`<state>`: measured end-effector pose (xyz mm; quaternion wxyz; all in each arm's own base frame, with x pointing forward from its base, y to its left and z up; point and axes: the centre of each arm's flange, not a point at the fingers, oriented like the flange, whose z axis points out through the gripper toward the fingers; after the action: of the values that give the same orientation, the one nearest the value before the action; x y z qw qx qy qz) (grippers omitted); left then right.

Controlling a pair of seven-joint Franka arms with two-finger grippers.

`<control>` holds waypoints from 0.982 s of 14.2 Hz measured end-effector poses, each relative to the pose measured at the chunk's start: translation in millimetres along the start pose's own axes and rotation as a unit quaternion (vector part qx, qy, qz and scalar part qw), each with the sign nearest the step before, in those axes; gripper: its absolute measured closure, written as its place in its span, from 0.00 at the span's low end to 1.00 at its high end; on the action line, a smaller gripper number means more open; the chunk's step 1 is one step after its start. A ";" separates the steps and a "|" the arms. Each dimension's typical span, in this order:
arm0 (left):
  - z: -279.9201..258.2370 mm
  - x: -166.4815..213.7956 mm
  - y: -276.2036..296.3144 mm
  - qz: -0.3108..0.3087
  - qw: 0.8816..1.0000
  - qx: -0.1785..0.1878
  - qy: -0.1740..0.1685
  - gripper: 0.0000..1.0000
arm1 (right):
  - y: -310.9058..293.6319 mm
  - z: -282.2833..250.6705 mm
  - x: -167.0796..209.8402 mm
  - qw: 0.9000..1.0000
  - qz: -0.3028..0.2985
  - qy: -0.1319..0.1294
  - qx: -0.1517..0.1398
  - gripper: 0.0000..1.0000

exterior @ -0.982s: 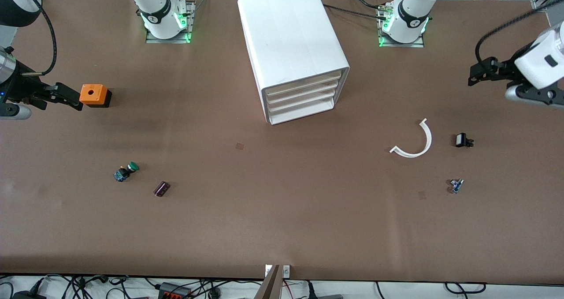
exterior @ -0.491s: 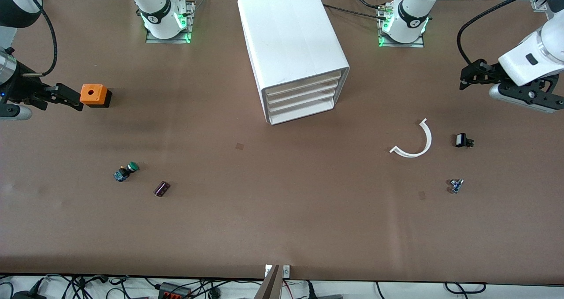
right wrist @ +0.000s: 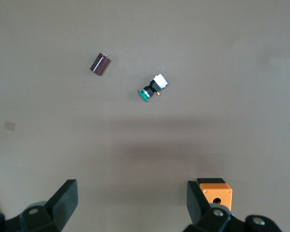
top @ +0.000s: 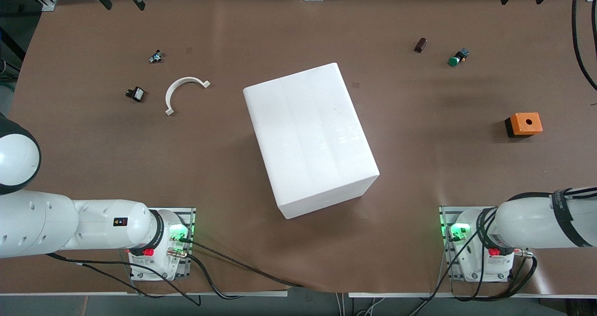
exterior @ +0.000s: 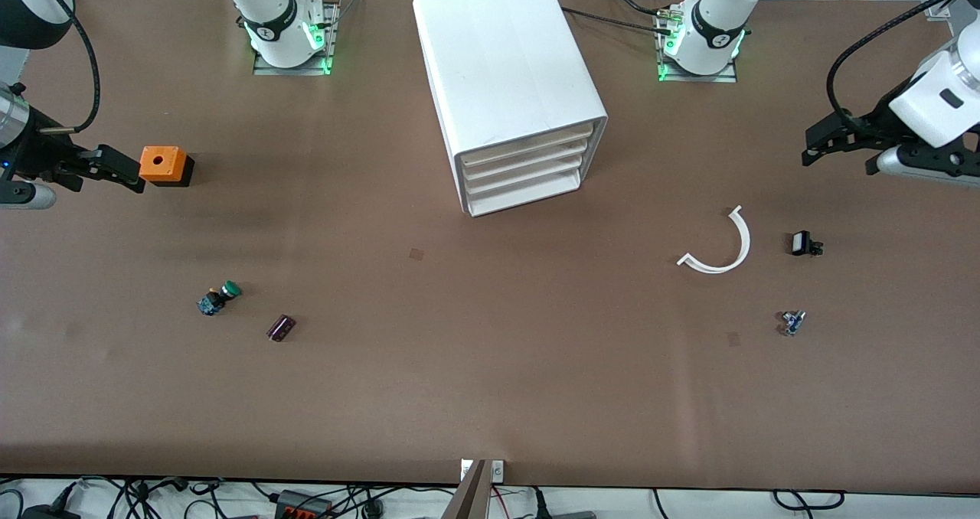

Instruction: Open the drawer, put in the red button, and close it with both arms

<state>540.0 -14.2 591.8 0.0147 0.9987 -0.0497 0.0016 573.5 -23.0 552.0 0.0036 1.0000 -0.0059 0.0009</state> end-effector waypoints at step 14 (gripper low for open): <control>-6.6 1.7 4.8 0.006 1.000 0.016 0.000 0.00 | 0.0 0.0 0.1 1.000 0.000 0.000 0.000 0.00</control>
<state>541.2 -18.9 598.5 -0.0014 0.9984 -0.0556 0.0026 573.6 -23.0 552.0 0.0036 1.0000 -0.0059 0.0012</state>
